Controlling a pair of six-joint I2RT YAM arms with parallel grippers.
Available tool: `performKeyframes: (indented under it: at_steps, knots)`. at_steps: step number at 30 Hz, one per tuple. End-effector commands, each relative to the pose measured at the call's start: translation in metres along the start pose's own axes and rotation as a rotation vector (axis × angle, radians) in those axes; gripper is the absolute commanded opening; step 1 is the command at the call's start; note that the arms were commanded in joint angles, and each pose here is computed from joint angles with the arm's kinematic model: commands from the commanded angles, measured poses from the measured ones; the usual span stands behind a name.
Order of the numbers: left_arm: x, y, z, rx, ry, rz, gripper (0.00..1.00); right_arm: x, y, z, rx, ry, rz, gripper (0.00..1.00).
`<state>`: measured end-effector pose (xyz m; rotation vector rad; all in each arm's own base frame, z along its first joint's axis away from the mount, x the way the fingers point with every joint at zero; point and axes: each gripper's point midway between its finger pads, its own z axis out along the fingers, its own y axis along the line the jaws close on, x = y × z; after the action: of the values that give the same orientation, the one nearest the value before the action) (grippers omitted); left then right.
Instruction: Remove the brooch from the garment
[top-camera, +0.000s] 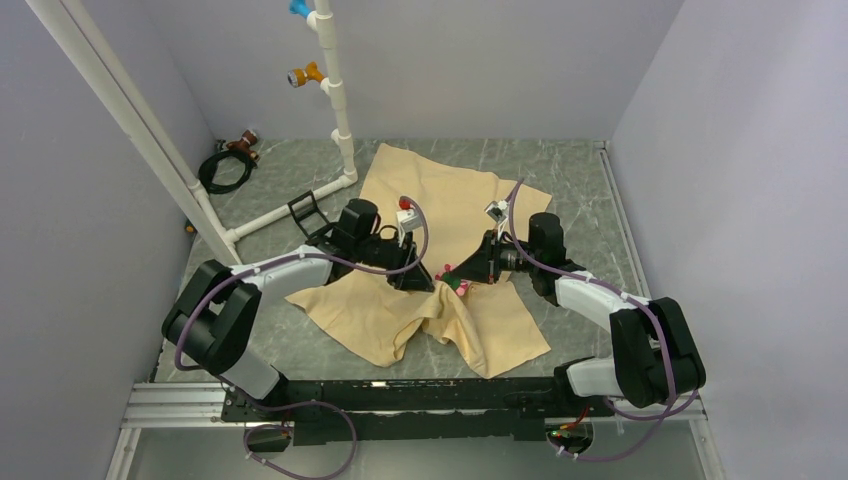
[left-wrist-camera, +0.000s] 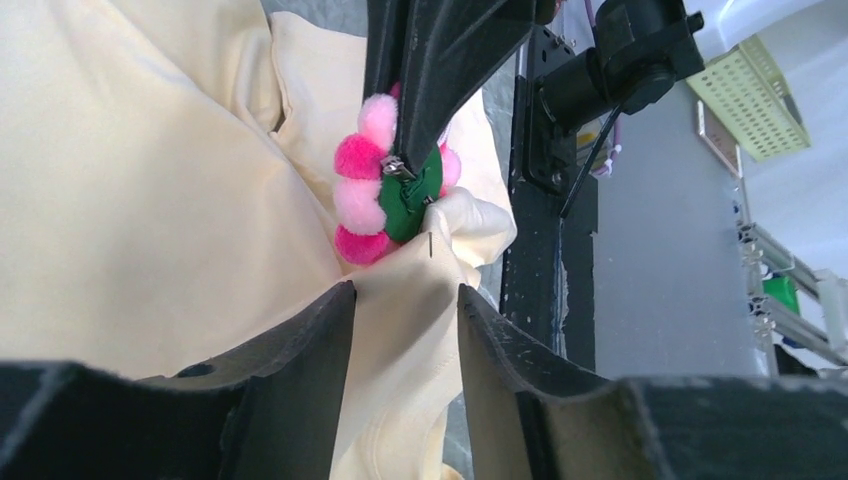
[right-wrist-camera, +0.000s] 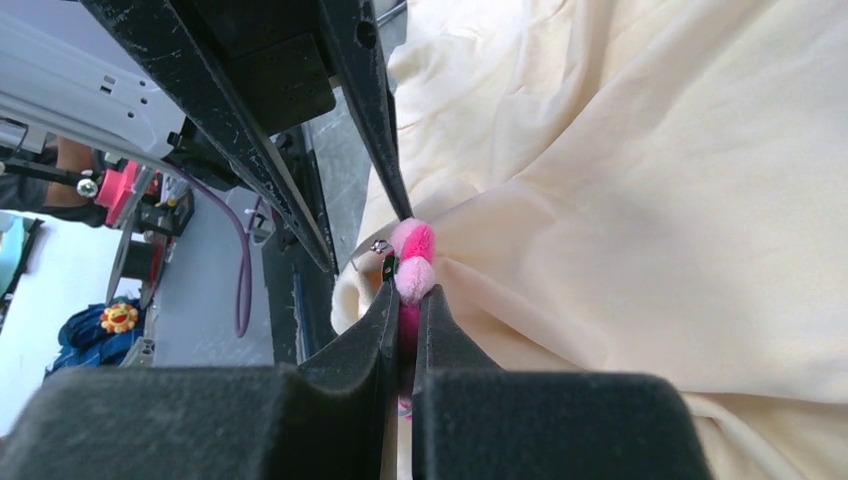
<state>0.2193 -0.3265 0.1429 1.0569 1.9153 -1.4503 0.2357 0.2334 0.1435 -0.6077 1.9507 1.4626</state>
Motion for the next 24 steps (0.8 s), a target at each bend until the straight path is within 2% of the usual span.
performKeyframes:
  at_steps: [1,3,7,11,24]
  knots:
    - [-0.003,-0.006,0.006,0.02,0.006,0.093,0.43,-0.008,0.0,-0.001,0.005,-0.017,-0.057,0.0]
    - [-0.004,-0.006,0.007,0.024,0.006,0.093,0.36,-0.007,-0.001,-0.001,0.01,-0.014,-0.062,0.0]
    - [-0.007,-0.004,0.006,0.008,0.003,0.111,0.15,-0.006,-0.003,-0.002,0.022,-0.004,-0.086,0.0]
    - [-0.011,-0.007,0.004,0.019,0.004,0.125,0.0,-0.004,-0.009,-0.004,0.057,0.012,-0.125,0.0]
    - [-0.003,-0.011,0.0,0.033,0.04,0.164,0.0,0.001,-0.031,-0.014,0.199,0.084,-0.196,0.0]
